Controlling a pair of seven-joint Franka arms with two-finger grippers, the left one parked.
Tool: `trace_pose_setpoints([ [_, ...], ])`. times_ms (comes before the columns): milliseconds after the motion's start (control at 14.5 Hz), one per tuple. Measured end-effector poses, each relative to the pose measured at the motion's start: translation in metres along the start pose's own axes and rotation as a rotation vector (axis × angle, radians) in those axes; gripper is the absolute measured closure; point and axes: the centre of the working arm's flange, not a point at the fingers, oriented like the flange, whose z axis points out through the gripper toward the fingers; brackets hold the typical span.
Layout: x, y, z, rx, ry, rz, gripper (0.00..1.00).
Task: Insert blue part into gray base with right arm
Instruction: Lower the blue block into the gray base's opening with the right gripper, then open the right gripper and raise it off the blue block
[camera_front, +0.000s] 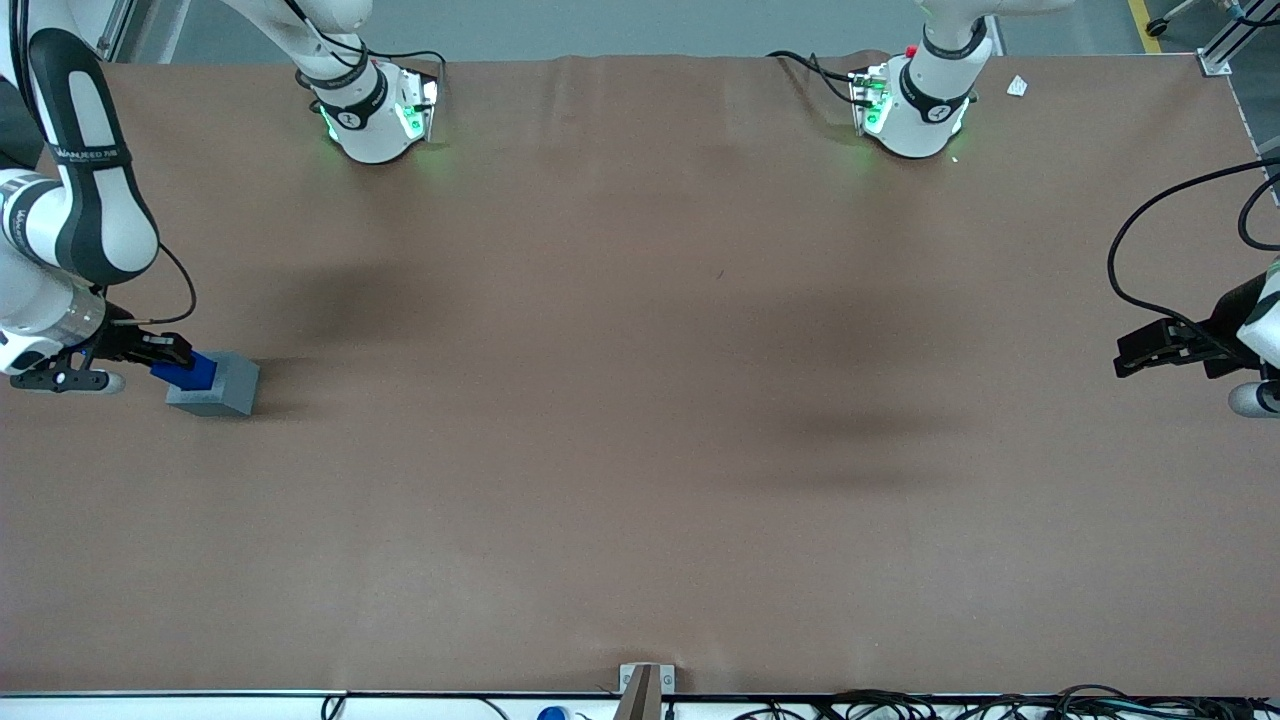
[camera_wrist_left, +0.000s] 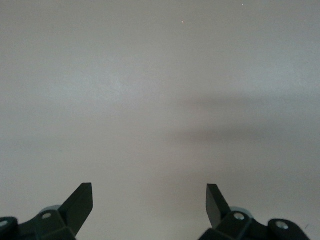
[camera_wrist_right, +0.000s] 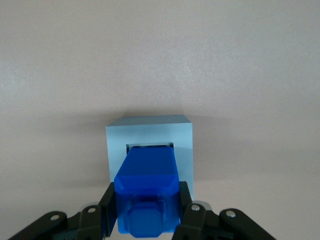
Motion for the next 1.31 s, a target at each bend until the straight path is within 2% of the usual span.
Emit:
trace_pose_setpoints([
  [897,-0.0001,-0.0006,0.0083,0.002,-0.006,-0.001,0.49],
  [1103,0.0013,-0.0008,0.0068,0.000,-0.001,-0.002,0.40],
  [1310,0.0078,-0.0034,-0.0016,-0.004,0.019,-0.010,0.12],
])
